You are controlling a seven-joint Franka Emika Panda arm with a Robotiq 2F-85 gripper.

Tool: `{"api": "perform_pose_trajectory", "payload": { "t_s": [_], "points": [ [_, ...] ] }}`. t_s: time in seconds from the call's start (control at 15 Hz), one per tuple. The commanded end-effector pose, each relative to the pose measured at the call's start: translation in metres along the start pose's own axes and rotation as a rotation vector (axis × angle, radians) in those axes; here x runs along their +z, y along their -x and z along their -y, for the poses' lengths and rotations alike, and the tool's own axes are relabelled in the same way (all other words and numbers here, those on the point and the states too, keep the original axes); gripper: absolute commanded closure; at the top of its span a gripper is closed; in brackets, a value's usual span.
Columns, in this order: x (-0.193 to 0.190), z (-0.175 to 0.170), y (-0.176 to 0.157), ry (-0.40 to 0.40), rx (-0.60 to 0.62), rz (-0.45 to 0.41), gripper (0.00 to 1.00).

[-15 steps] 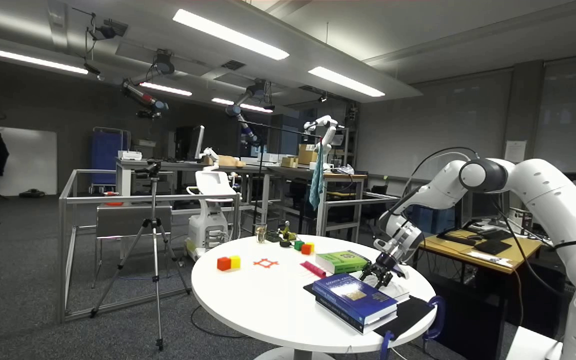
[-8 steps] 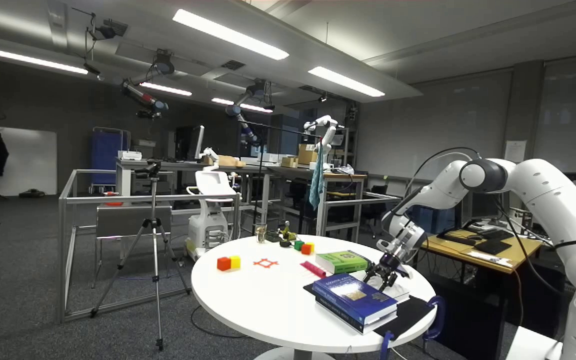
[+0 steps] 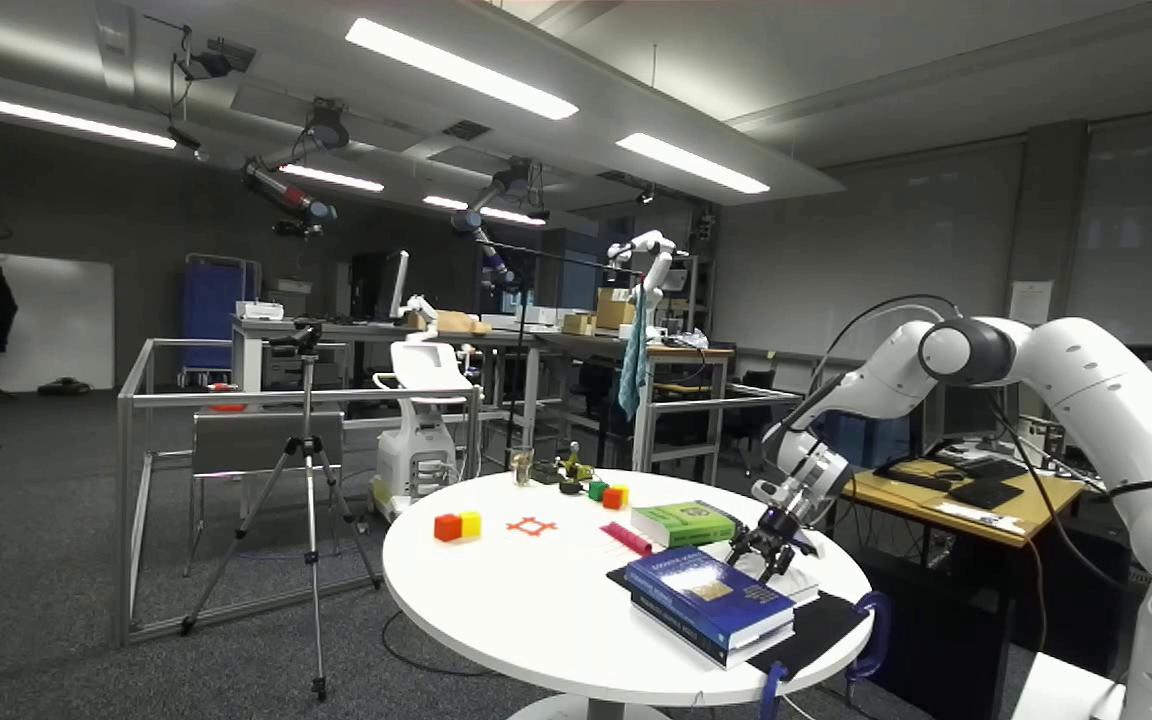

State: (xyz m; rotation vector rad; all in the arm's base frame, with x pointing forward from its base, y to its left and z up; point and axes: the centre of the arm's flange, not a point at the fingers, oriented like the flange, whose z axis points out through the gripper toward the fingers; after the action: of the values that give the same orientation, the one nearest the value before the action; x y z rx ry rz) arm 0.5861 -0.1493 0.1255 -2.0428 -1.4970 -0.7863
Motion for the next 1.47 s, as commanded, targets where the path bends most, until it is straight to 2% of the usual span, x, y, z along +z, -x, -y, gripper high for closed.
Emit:
{"api": "perform_pose_trajectory", "payload": {
  "t_s": [0.0,0.73,1.4],
  "points": [
    [0.002,-0.002,0.000,-0.026,-0.041,-0.025,0.00],
    [0.016,-0.002,-0.013,-0.091,-0.068,-0.053,0.00],
    [0.017,-0.009,-0.011,-0.098,-0.076,-0.040,0.00]
  ]
}}
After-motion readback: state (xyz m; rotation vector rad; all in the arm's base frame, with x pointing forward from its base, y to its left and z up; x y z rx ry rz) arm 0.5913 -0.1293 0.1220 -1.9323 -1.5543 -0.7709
